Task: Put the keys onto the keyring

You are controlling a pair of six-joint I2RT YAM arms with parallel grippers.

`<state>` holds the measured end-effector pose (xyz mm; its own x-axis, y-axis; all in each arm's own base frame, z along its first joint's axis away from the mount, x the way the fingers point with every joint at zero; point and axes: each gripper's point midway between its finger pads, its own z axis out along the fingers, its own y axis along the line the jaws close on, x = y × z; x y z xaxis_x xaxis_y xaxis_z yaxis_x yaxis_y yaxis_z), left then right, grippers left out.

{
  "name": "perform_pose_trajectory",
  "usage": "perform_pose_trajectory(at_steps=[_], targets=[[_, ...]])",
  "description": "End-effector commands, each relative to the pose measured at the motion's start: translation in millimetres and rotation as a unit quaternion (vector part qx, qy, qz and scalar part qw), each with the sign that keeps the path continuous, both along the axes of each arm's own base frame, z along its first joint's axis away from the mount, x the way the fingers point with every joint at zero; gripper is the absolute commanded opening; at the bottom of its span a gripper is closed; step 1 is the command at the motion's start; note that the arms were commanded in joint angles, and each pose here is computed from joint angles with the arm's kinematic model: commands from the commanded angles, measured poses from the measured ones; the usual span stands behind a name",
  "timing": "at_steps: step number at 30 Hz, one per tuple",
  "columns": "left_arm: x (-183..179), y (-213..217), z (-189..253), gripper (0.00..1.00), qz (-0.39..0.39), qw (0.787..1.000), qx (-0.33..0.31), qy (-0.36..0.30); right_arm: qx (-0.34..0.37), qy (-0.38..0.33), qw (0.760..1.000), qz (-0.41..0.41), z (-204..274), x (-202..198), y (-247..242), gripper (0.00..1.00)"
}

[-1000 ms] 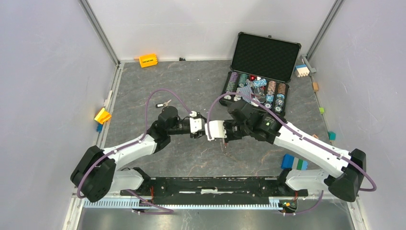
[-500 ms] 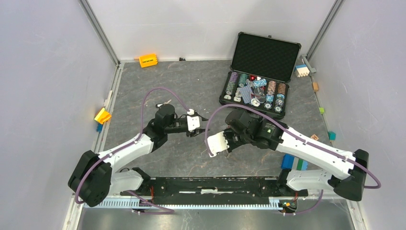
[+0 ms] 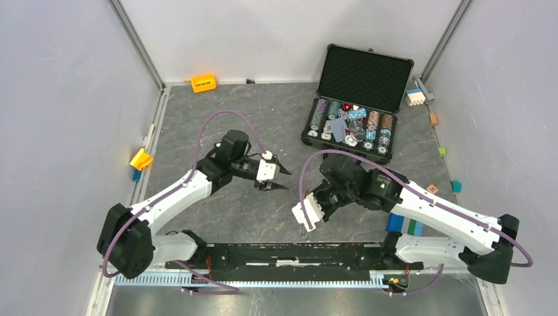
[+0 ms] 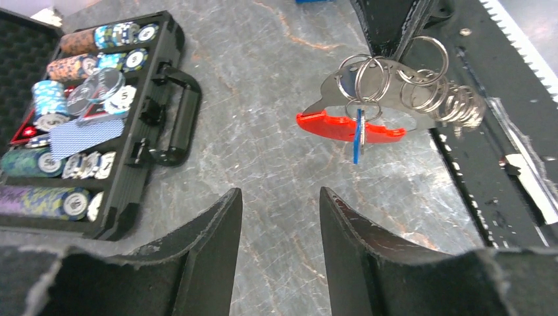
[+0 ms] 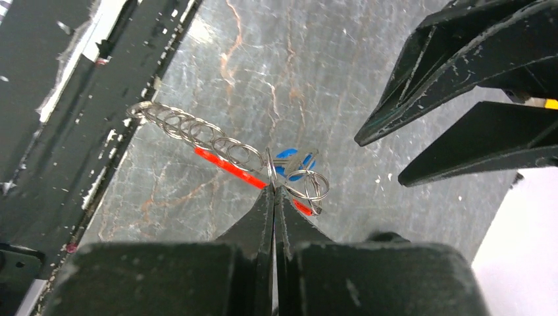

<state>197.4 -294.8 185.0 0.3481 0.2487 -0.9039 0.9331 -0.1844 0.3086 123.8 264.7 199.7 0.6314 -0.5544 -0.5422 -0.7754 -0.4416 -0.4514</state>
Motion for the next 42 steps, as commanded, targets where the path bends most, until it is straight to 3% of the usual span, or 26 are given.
perform_pose_trajectory(at_steps=[1, 15, 25, 31, 39, 42], targets=[[-21, 1, 15, 0.55, -0.066, 0.998, -0.017, -0.016, 0.039, 0.024, 0.998, 0.048, 6, -14, 12, 0.0], [-55, -15, 21, 0.72, -0.166, 0.986, -0.012, -0.023, 0.043, 0.083, 0.99, 0.104, -2, -31, 28, 0.0], [-75, -26, -2, 0.74, -0.226, 0.974, -0.008, 0.0, 0.052, 0.082, 0.99, 0.106, -5, -30, 30, 0.0], [-83, -31, -7, 0.63, -0.246, 0.969, -0.005, 0.016, 0.049, 0.083, 0.99, 0.1, -8, -29, 28, 0.0], [-85, -28, -7, 0.35, -0.241, 0.97, 0.0, 0.013, 0.05, 0.084, 0.992, 0.084, -12, -23, 21, 0.0], [-86, -26, -5, 0.29, -0.239, 0.971, 0.0, 0.01, 0.05, 0.084, 0.992, 0.079, -11, -21, 20, 0.0]])
